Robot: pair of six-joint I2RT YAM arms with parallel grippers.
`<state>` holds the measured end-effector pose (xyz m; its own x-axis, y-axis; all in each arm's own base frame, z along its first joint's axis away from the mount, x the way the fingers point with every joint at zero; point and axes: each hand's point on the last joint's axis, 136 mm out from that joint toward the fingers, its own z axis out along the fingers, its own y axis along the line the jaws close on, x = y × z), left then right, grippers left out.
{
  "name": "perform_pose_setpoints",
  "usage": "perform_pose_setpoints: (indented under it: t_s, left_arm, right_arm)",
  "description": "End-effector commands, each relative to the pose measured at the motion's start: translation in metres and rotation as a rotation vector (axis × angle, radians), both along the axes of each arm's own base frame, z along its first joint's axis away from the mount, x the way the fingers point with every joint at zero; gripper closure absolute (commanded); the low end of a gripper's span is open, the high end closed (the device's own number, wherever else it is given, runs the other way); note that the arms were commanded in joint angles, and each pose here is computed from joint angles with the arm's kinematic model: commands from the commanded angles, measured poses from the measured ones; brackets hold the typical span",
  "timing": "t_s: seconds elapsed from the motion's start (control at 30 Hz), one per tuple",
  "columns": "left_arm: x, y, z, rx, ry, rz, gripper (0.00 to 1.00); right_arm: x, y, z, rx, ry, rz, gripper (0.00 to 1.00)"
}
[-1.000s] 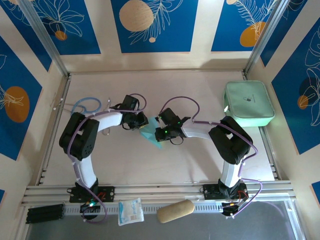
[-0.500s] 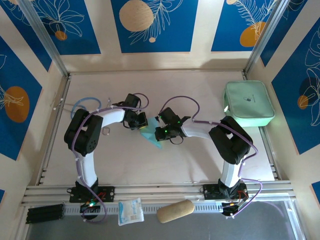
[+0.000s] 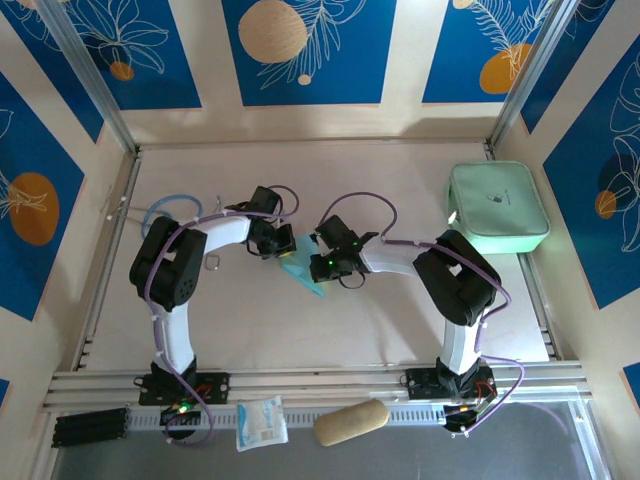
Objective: Fold a paper plane with a square sheet of paper (pick it up from the middle)
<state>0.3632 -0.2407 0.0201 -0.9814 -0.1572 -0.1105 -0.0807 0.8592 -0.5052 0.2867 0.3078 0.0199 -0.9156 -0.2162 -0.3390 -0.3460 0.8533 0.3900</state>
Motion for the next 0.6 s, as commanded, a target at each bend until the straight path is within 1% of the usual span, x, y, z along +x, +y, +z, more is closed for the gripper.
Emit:
perform_pose_setpoints:
  t_s: [0.0, 0.1, 0.17, 0.27, 0.37, 0.43, 0.57]
  left_arm:
    - [-0.015, 0.012, -0.026, 0.063, 0.087, -0.016, 0.92]
    - [-0.013, 0.010, -0.021, 0.055, 0.076, -0.016, 0.92]
    - [-0.008, 0.008, -0.010, 0.040, 0.051, -0.016, 0.92]
    - [0.004, 0.001, 0.020, -0.009, -0.022, -0.005, 0.89]
    - [0.010, -0.001, 0.053, -0.057, -0.101, 0.034, 0.82]
    - [0.008, 0.000, 0.067, -0.099, -0.135, 0.075, 0.79]
    - [-0.015, -0.002, 0.071, -0.169, -0.129, 0.128, 0.76]
  right_arm:
    - [0.003, -0.003, -0.003, -0.021, 0.015, -0.025, 1.00]
    - [0.001, -0.003, -0.004, -0.021, 0.024, -0.023, 1.00]
    - [-0.001, -0.004, -0.005, -0.023, 0.029, -0.020, 1.00]
    - [-0.003, -0.006, -0.008, -0.030, 0.041, -0.023, 1.00]
    - [-0.004, -0.007, -0.011, -0.034, 0.051, -0.027, 1.00]
    - [-0.005, -0.007, -0.012, -0.035, 0.057, -0.030, 1.00]
    - [-0.005, -0.008, -0.014, -0.041, 0.066, -0.033, 1.00]
